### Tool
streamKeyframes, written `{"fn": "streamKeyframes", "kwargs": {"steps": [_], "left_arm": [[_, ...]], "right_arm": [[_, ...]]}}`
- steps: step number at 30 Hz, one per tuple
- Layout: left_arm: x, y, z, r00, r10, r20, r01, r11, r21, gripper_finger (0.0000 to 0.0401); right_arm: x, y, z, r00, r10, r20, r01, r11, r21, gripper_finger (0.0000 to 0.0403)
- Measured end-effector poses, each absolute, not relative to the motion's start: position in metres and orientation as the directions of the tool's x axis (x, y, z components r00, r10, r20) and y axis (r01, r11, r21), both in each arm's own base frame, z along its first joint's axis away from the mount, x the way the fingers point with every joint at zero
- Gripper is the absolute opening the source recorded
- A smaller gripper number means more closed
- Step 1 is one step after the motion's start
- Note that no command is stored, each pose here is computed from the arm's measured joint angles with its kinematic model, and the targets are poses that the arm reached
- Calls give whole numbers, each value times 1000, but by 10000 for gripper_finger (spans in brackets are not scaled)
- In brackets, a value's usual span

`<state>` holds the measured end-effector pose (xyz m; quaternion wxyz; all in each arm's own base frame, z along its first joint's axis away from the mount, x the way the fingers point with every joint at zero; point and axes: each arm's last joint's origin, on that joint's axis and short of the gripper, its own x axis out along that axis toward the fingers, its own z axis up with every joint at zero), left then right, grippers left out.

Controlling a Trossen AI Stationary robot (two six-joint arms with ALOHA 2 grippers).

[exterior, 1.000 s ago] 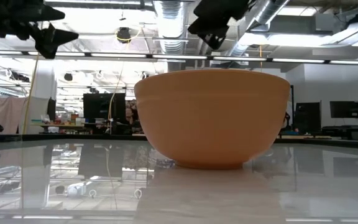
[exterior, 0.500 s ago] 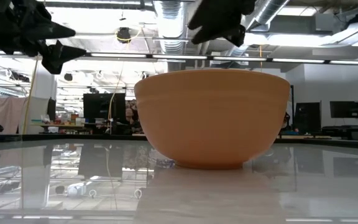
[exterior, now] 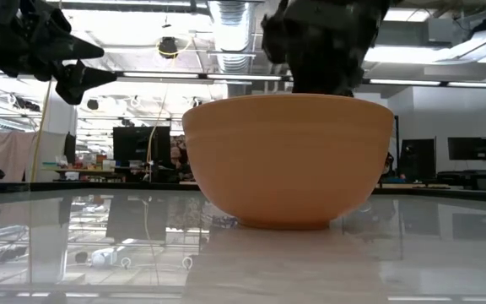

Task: Nest bowls inside each other
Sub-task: Stack the light orange bowl on top of the pink bowl

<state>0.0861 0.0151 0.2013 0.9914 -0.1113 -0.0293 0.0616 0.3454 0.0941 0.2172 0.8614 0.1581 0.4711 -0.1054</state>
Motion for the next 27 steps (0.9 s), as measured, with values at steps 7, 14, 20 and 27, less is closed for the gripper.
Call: {"fn": "streamKeyframes", "kwargs": {"steps": [7, 14, 20, 27], "left_arm": [[86, 15, 201, 990, 136, 37, -125, 966, -225, 270], [86, 16, 200, 985, 167, 33, -155, 961, -228, 270], [86, 16, 200, 984, 176, 32, -163, 958, -237, 270], [86, 17, 196, 984, 180, -8, -177, 955, -238, 270]], "right_arm": [[353, 92, 193, 466, -43, -884, 347, 928, 138, 159], [353, 92, 189, 450, -38, -892, 315, 942, 119, 128], [354, 91, 191, 464, -59, -884, 301, 949, 94, 20], [356, 86, 192, 467, -60, -882, 312, 945, 101, 13]]}}
